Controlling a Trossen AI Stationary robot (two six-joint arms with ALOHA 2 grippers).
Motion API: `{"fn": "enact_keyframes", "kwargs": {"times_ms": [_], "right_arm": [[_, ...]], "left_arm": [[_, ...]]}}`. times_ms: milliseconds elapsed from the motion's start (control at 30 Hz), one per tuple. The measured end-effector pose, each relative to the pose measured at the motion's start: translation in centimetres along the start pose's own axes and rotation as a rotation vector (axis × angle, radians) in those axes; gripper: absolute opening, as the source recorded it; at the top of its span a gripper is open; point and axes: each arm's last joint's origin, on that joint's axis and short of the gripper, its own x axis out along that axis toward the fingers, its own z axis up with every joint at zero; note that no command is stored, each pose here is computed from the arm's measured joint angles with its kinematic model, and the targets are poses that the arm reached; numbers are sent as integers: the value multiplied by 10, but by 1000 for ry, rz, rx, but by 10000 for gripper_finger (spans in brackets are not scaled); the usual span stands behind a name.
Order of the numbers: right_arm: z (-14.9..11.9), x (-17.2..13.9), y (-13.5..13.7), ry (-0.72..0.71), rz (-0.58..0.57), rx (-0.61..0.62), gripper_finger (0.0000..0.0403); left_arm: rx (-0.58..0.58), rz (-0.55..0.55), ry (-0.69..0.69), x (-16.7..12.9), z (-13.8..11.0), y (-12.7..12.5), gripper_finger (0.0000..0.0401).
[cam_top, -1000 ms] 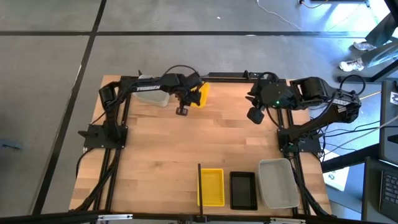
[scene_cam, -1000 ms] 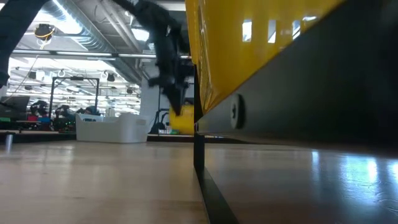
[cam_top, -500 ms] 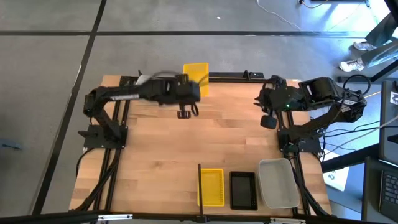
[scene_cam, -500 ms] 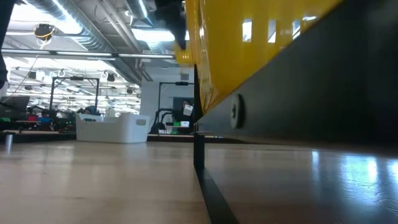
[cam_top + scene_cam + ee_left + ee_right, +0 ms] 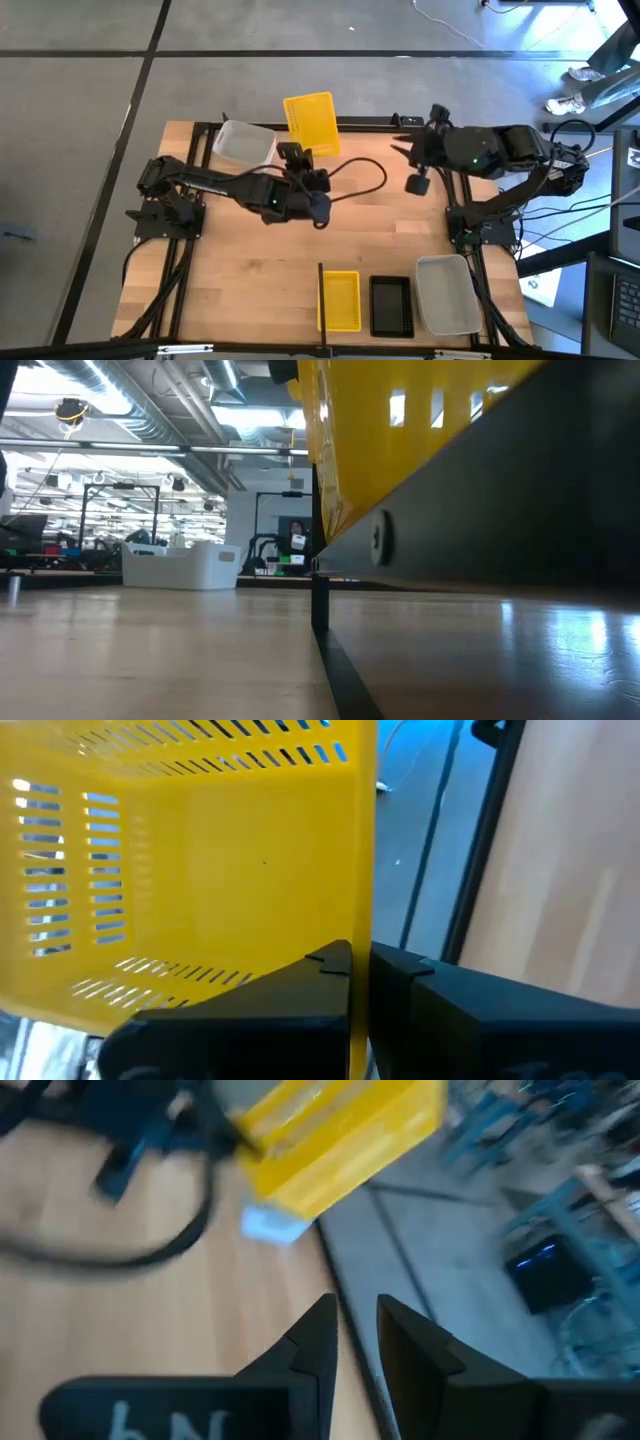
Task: Stack baskets on shelf by color
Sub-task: Stack the yellow bin on top of the yellow bin on the shelf
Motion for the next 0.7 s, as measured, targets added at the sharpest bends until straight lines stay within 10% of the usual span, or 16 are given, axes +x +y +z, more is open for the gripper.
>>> {"fn": "enact_keyframes", "kwargs": {"times_ms": [233, 467, 700], "right_arm": [[23, 5, 1, -174, -25, 72, 72], [21, 8, 3, -148, -23, 83, 72], [23, 15, 8, -138, 12, 213, 72]], "left_arm": [[137, 28, 3, -3, 0, -1, 0], [114, -210, -126, -21, 5, -1, 0], [180, -98, -131, -31, 10, 5, 0]]}}
